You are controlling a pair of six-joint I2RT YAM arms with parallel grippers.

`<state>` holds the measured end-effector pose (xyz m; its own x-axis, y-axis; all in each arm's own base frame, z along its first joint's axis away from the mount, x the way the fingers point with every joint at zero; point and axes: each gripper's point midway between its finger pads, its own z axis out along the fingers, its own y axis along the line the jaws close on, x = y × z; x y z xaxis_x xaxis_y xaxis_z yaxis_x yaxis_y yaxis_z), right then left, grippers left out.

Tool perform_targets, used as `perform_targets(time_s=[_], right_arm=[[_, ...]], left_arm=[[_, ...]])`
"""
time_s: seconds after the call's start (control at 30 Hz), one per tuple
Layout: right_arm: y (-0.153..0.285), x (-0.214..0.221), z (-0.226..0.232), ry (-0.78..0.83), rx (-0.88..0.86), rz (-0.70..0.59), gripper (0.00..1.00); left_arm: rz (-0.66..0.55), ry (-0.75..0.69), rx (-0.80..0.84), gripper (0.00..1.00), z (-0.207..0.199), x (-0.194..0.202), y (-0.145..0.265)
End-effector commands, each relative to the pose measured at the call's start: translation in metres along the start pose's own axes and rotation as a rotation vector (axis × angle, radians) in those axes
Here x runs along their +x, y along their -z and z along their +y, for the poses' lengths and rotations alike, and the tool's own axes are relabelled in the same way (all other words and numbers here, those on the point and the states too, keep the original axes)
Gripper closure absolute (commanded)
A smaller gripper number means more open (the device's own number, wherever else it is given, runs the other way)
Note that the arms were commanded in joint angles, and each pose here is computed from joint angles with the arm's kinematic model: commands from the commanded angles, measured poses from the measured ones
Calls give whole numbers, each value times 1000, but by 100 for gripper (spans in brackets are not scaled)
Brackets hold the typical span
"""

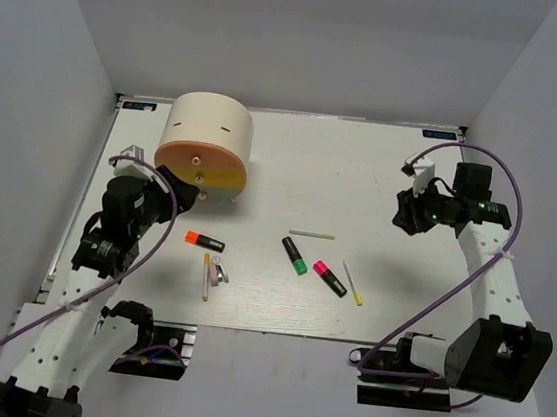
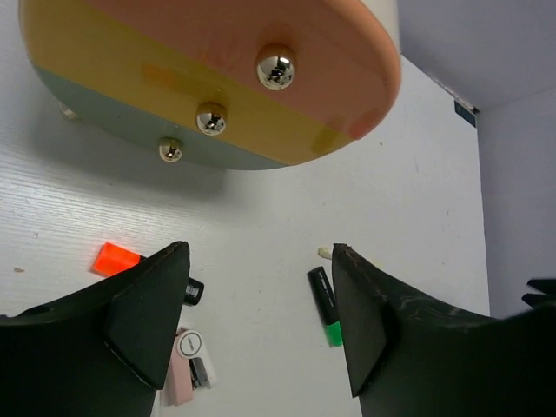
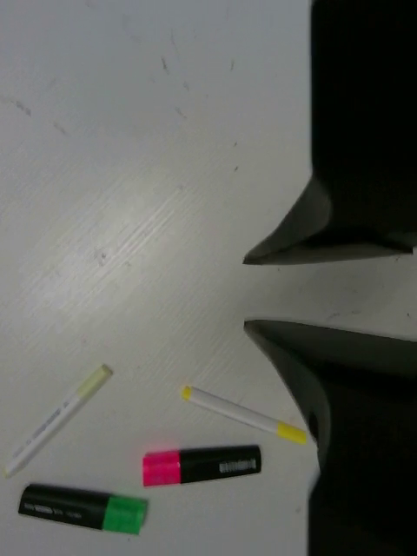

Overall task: Sort the stationery into containers
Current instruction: Open the drawer in the storage box.

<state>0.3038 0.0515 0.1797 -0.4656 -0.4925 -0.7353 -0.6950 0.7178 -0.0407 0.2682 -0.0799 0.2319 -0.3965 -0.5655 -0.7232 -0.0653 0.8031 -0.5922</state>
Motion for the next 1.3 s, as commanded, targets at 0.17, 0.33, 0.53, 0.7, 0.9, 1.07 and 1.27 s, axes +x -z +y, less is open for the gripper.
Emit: perform_targets(time_s=[0.17,0.33,0.53,0.7,0.9,1.07,1.27], right_arm=[[-19,-1,36,-142,-273,-3,81],[-20,-22,33,-130,-295,-72,50],[-23,-27,28,-123,-288,-97,50],[-28,-24,24,-121,-280,-95,50],[-31,-22,22,-120,-271,-92,50],[-34,-21,20,-133,-272,-84,50],[-37,-20,18,-135,-272,-80,50]], left_arm=[[48,26,22,20,-15,-6,-37],[7,61,34,22,-12,-9,-53],[-40,155,73,26,-11,-19,-62],[-91,204,60,26,2,-36,-68],[-80,258,114,29,3,-39,-80],[-65,266,155,33,3,-40,-84],[-72,268,228,37,-1,-38,-83]])
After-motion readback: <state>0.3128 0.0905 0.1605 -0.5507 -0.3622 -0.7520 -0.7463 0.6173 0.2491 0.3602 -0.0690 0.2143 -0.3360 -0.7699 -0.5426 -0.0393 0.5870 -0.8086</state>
